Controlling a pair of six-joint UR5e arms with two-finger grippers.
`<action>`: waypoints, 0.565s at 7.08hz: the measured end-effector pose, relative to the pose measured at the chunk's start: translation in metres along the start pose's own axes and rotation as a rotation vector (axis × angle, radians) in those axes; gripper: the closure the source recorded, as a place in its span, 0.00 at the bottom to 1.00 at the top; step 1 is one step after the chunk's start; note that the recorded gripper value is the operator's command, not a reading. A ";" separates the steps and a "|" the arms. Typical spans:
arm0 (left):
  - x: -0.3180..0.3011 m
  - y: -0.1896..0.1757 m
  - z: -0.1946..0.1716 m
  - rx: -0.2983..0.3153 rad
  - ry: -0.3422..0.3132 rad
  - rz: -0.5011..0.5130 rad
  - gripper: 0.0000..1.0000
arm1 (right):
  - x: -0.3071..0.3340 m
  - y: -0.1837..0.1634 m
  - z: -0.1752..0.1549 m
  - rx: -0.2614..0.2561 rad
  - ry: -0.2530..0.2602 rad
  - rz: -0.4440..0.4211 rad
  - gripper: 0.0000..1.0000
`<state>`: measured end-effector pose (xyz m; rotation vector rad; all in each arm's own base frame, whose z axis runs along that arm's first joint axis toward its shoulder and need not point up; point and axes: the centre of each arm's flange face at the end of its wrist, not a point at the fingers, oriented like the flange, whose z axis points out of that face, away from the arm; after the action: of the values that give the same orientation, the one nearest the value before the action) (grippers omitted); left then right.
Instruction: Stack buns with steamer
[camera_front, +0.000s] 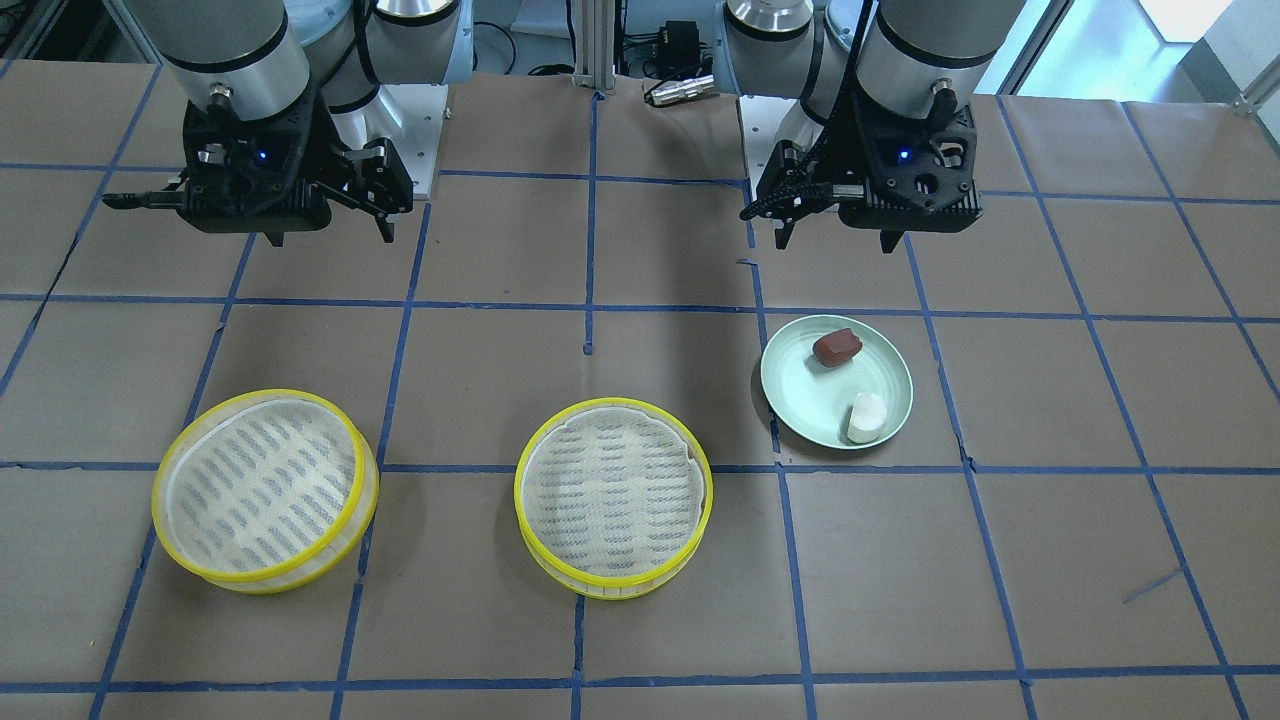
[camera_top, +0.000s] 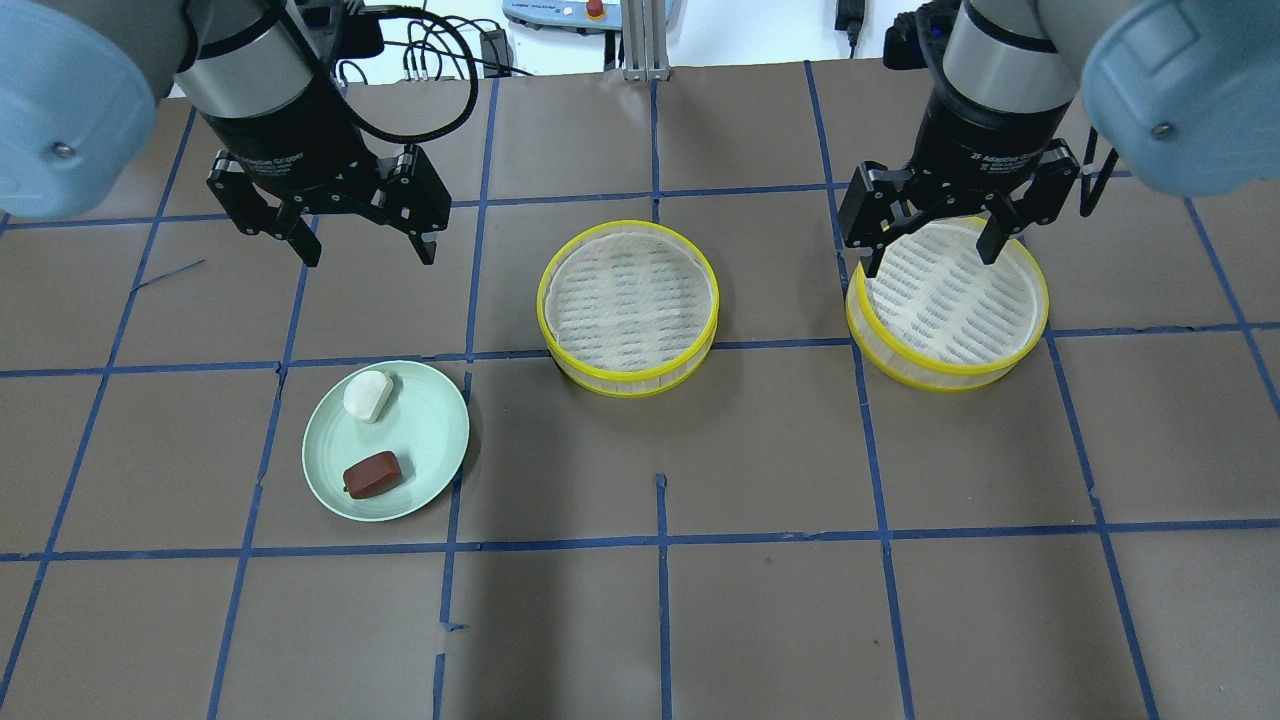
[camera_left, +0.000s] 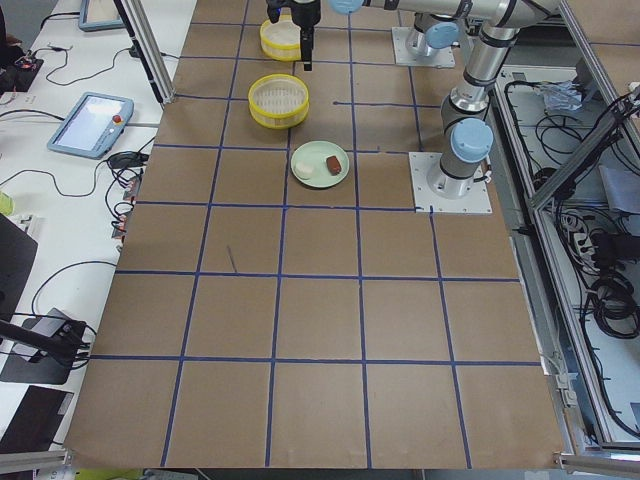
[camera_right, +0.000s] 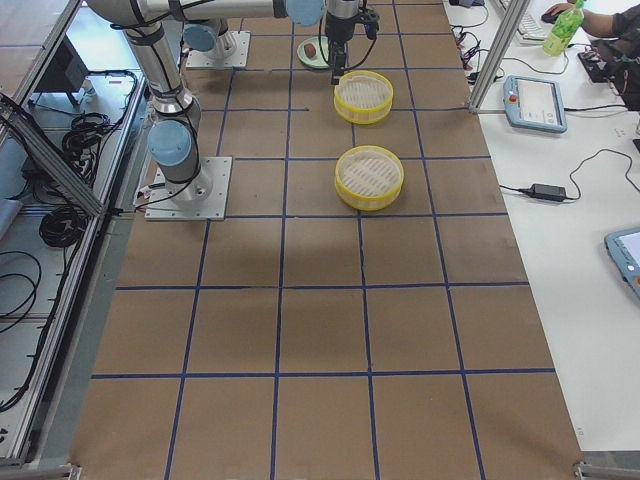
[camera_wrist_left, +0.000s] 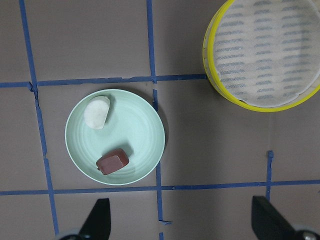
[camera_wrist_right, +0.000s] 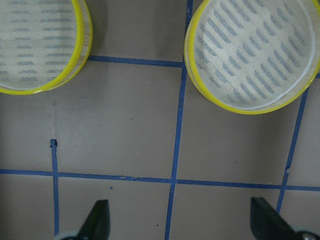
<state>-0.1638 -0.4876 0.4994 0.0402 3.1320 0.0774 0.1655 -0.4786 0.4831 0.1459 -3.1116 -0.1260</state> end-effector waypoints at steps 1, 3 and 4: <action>0.000 0.000 0.000 0.000 0.000 0.000 0.00 | -0.003 -0.002 0.003 -0.008 -0.001 -0.005 0.00; -0.010 -0.003 0.003 -0.008 0.005 -0.008 0.00 | -0.009 -0.007 0.011 -0.023 -0.002 -0.017 0.00; -0.024 -0.008 0.014 -0.031 0.007 -0.004 0.00 | -0.011 -0.010 0.013 -0.024 0.001 -0.022 0.00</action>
<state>-0.1399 -0.4956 0.4848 0.0340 3.1369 0.1257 0.1767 -0.4863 0.4694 0.1795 -3.1070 -0.1642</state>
